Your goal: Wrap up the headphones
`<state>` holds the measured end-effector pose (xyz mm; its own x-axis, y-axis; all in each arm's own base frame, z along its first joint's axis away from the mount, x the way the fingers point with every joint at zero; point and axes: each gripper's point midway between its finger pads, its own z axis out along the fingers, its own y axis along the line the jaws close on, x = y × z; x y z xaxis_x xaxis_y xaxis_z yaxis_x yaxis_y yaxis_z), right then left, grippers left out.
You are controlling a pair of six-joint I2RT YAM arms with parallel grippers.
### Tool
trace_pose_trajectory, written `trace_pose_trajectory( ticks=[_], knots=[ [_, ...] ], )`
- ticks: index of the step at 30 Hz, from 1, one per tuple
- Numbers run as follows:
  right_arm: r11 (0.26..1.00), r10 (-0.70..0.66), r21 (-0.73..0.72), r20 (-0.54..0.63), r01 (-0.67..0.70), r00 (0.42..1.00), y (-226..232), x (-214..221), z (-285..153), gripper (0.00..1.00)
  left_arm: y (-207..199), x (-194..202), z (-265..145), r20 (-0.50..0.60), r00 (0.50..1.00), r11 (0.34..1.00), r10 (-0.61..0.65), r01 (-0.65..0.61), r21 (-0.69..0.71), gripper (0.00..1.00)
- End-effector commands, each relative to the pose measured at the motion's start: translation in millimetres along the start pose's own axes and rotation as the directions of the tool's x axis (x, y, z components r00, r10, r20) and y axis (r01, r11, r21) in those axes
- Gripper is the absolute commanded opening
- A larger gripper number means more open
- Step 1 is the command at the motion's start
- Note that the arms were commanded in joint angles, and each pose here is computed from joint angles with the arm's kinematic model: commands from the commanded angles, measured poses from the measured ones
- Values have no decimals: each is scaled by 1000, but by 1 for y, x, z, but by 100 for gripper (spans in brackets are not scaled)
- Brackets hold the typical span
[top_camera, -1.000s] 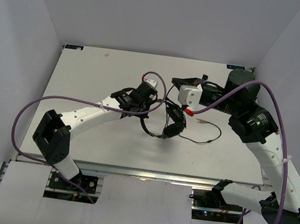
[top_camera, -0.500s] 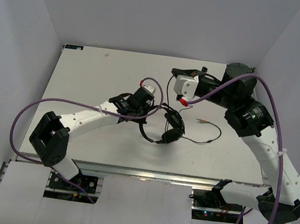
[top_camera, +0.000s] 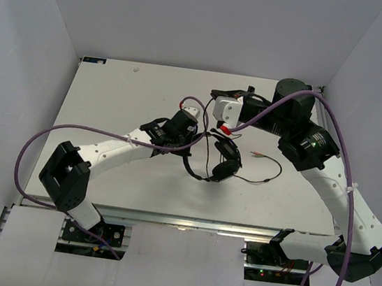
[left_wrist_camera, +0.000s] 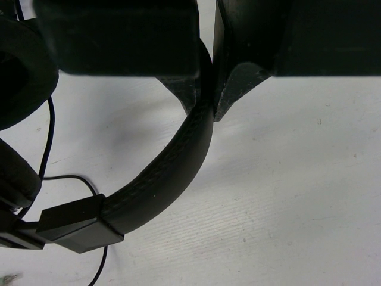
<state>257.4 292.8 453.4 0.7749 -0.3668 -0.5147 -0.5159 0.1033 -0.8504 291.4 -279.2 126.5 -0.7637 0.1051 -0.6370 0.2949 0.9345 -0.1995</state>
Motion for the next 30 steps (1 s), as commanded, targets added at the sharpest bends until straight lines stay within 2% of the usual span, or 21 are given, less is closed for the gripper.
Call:
trace_pose_trajectory(
  ticks=[1, 12, 30],
  knots=[
    [999, -23, 40, 23, 22, 999, -11, -12, -6, 8, -30, -35, -9, 82, 995, 993, -62, 53, 106, 0],
    [999, -7, -31, 46, 8, 999, 18, -15, -9, 8, -37, -47, -7, 93, 994, 992, -59, 49, 112, 0],
    [999, 10, -45, 34, -9, 999, 27, -8, 0, 8, -50, -51, -4, 70, 994, 984, -89, 77, 160, 0]
  ],
)
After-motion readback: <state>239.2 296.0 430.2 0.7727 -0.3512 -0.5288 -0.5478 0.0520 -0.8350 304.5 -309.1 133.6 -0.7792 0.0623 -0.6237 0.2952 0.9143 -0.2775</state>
